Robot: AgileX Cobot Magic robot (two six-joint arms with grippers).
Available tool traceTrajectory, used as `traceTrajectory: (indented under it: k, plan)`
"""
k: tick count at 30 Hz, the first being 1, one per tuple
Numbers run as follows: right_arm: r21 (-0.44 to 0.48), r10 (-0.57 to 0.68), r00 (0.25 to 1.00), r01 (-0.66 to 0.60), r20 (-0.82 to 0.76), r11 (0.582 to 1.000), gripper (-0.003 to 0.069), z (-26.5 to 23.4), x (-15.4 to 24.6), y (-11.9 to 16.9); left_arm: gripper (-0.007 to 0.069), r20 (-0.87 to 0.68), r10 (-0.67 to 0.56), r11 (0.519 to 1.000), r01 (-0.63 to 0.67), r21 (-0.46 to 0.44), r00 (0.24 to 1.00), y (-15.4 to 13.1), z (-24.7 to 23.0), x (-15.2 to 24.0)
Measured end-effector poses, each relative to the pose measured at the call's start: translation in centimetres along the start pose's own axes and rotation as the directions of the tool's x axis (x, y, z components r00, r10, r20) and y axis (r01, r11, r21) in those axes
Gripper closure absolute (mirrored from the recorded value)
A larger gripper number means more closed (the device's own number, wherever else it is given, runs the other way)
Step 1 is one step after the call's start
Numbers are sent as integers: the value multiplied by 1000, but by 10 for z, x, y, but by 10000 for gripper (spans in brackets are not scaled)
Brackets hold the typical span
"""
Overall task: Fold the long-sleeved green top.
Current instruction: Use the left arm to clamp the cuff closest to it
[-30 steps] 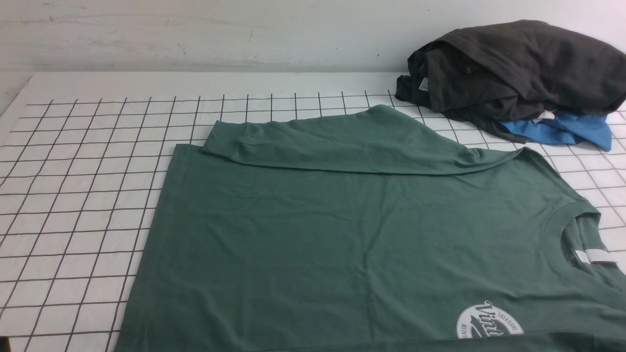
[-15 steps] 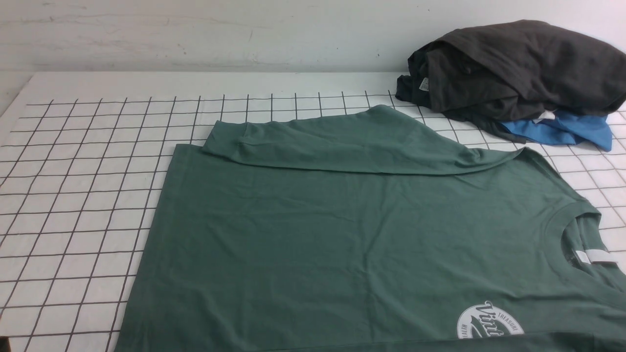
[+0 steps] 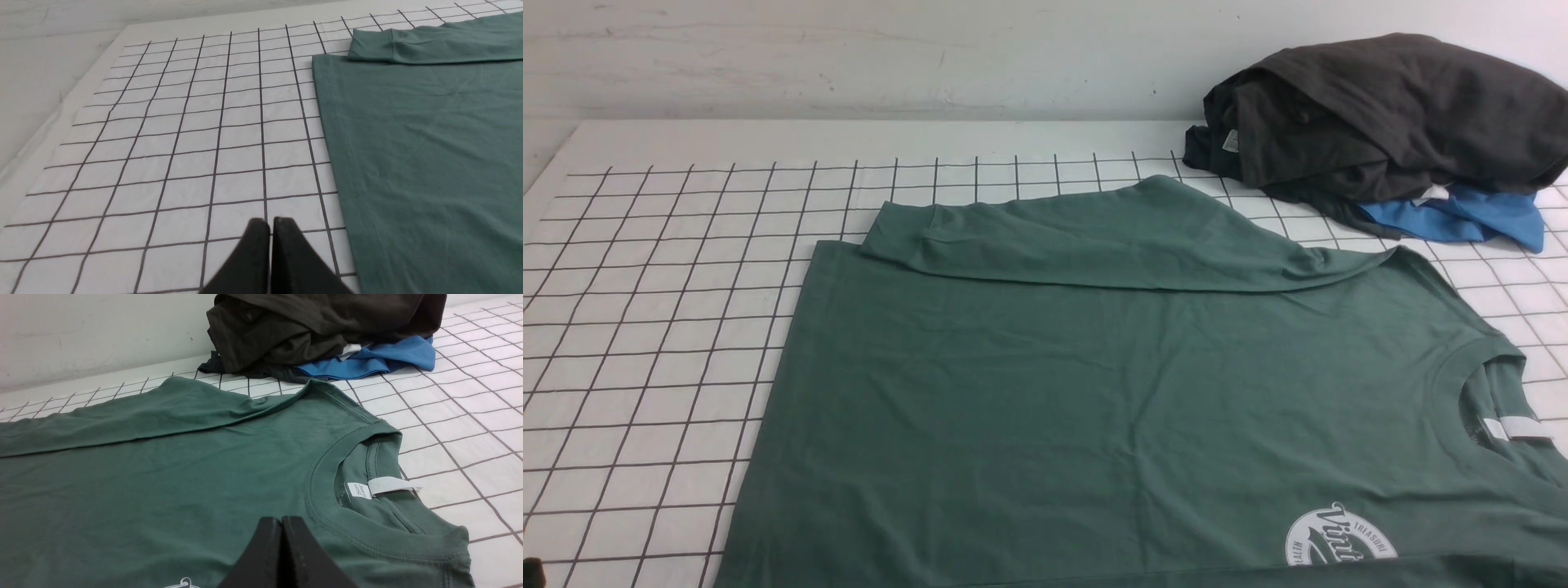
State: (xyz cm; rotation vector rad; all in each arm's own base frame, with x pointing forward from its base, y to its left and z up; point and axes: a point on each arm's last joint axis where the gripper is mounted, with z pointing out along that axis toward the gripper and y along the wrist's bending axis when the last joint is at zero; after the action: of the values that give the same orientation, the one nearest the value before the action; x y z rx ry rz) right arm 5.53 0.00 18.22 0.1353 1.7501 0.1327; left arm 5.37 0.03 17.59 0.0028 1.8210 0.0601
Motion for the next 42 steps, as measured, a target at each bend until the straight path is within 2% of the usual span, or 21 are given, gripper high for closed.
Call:
traceTrajectory:
  k: [10,12,14,15,16,17,19,20,21,22,25,28,30,32,33,34,35,36,38,39,42]
  plan:
    - [-21,84,996,-84,-7,996,673,0,1,2,630,20,98,995,-98,-23,995,2,0,-2]
    - [-27,110,994,-111,-11,994,673,0,1,3,630,48,23,1000,-23,-15,999,1,0,-4]
    - [-39,171,985,-172,-17,984,673,0,1,4,630,75,-184,983,183,21,980,-1,0,-7]
    - [-51,242,970,-243,-25,969,673,0,1,5,630,79,-350,936,346,59,934,-3,0,-8]
    - [-53,257,966,-258,-27,965,673,0,1,5,630,78,-381,924,376,66,921,-3,0,-8]
    - [-70,374,926,-377,-45,924,673,0,1,7,630,64,-586,808,578,116,808,-5,-1,-10]
    - [-94,559,825,-564,-81,820,673,-1,1,11,630,21,-806,586,792,174,592,-8,-1,-13]
    - [-98,593,800,-599,-89,794,673,-1,1,12,630,15,-827,556,812,178,562,-8,-1,-14]
    - [-108,712,690,-723,-131,682,673,-1,1,15,630,-28,-919,380,901,209,394,-10,-2,-16]
    - [-114,757,638,-770,-144,628,673,-2,0,17,630,-42,-941,320,922,217,337,-10,-2,-17]
    - [-127,809,566,-824,-159,552,673,-2,-2,18,630,-53,-965,239,943,230,257,-10,-2,-19]
    - [-134,804,574,-818,-152,559,673,-2,-2,18,630,-58,-969,221,947,233,240,-10,-2,-19]
    - [-136,795,587,-809,-150,572,673,-2,-2,18,630,-57,-967,227,945,234,247,-10,-2,-19]
    - [-144,764,630,-776,-141,614,673,-2,-2,18,630,-48,-946,300,924,238,320,-11,-3,-19]
    - [-152,732,668,-744,-133,651,673,-2,-2,18,630,-51,-917,372,894,249,395,-13,-4,-22]
    - [-154,726,676,-737,-131,658,673,-2,-3,18,630,-47,-904,400,881,254,425,-13,-5,-23]
    - [-163,681,723,-691,-119,705,673,-3,-4,18,630,-45,-857,484,830,277,514,-16,-9,-30]
    - [-185,599,796,-604,-87,775,673,-5,-11,19,630,-20,-761,609,725,322,648,-20,-16,-44]
    - [-228,454,891,-441,2,868,673,-12,-33,22,630,33,-586,755,531,384,809,-25,-31,-67]
    - [-232,402,915,-385,31,893,673,-14,-43,23,630,41,-512,798,457,392,858,-27,-35,-75]
    - [-205,242,968,-224,68,953,673,-14,-74,27,630,-58,-354,850,347,397,933,-32,-36,-96]
